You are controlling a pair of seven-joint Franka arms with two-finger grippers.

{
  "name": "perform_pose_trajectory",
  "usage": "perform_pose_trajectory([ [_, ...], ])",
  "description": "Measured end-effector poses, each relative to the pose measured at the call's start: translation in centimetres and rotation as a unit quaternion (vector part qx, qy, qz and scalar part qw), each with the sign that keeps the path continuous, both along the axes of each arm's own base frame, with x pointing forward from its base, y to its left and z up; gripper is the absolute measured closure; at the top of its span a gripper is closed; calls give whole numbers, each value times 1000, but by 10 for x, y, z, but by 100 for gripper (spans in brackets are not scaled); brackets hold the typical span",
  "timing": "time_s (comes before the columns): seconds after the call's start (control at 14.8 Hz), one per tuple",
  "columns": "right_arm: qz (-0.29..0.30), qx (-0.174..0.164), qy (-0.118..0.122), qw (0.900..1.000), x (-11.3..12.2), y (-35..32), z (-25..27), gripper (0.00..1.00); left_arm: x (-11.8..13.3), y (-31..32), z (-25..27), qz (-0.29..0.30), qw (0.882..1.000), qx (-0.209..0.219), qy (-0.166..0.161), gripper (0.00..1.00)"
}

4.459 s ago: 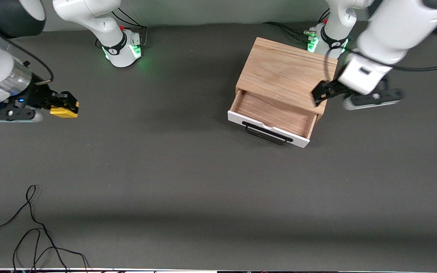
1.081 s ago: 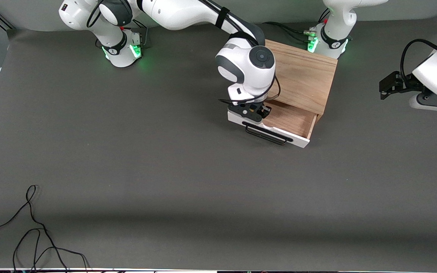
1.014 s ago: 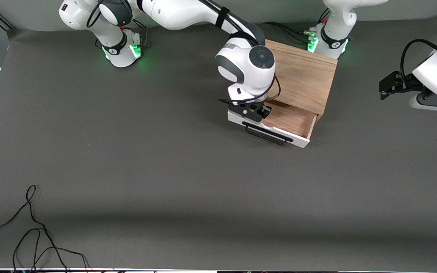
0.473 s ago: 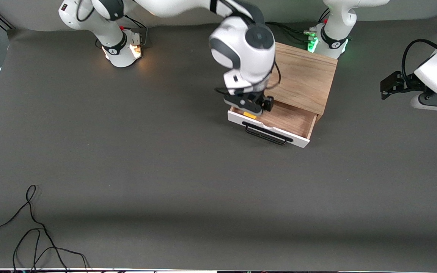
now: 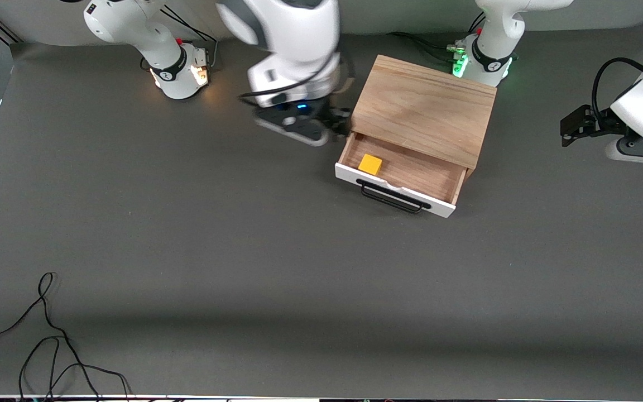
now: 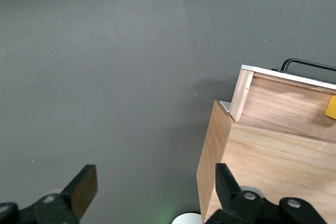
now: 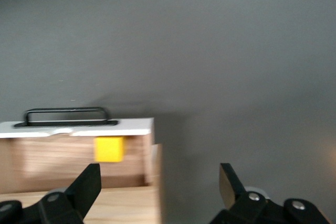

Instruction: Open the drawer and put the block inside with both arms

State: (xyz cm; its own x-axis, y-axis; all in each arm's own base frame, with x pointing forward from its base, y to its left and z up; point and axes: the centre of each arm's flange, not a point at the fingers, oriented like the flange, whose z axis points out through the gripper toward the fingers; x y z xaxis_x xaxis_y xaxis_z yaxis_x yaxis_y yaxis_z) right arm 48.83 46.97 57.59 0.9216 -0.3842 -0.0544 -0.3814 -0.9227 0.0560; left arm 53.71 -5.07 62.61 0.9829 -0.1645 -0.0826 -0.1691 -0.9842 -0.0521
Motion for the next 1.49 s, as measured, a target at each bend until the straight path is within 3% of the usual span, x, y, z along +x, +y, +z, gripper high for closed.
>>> perform_pose_trajectory([
  [0.27,59,1,15,998,46,-107,29,0,0,1,0,1,1000,0,0,0],
  [0.61,109,36,22,993,84,-302,49,0,0,1,-1,0,1000,0,1,0],
  [0.88,116,58,5,991,74,-411,51,0,0,1,-1,0,1000,0,1,0],
  [1.49,155,43,-7,987,73,-483,36,0,0,1,-2,0,1000,0,2,0],
])
